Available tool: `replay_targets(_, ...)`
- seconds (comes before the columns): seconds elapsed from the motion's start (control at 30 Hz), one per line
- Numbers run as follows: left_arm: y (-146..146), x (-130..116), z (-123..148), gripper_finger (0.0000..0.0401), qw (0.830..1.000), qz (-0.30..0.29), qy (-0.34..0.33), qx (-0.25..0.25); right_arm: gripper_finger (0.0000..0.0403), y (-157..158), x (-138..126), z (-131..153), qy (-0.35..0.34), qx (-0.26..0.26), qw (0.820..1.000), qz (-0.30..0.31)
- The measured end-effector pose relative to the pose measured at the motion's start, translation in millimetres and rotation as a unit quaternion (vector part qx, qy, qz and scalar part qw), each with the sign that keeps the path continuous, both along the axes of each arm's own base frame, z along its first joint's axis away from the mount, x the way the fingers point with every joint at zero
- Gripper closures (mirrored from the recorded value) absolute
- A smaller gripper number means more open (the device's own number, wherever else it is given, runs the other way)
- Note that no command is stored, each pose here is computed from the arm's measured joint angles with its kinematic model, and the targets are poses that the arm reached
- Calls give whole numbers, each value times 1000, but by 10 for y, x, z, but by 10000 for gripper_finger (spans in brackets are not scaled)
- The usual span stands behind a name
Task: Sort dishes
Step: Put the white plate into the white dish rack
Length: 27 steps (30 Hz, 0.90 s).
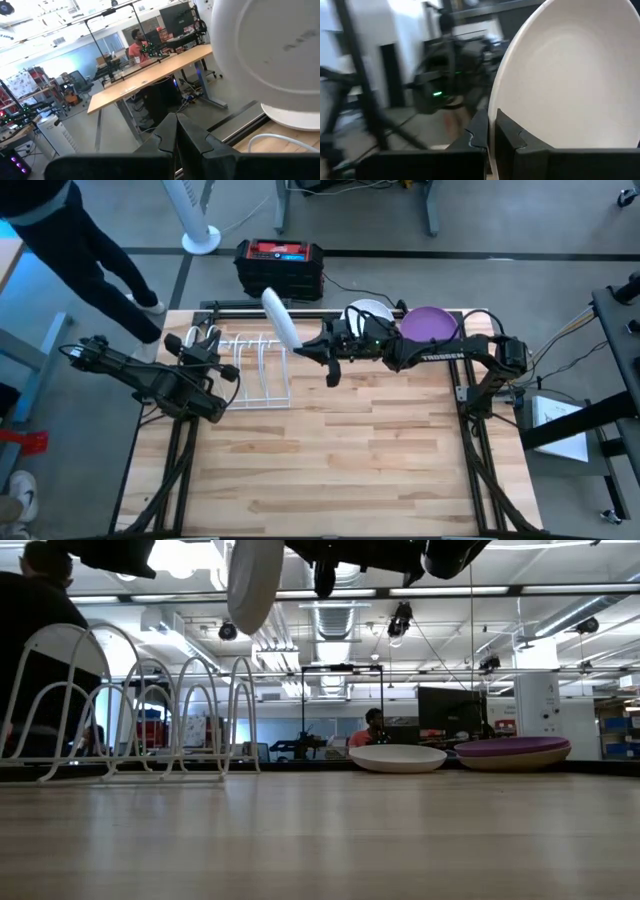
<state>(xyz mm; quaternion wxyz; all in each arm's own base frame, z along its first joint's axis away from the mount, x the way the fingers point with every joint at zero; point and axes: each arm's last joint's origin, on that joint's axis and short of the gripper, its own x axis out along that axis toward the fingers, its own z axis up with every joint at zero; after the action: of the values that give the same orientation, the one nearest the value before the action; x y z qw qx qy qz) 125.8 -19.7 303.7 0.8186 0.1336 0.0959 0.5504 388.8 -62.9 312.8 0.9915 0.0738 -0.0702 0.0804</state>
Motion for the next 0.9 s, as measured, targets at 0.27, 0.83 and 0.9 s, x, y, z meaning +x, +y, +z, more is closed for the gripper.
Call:
replay_targets(0.27,-6,5,-11,401,1000,-3,4,-19,403,-282,-106,-10,20,14,990,137)
replay_targets(0.83,-427,290,233,401,975,-185,72,-102,403,-333,-322,-291,71,-20,906,418)
replay_targets(0.9,-431,294,225,401,975,-186,76,-101,403,-330,-328,-310,73,-19,905,418)
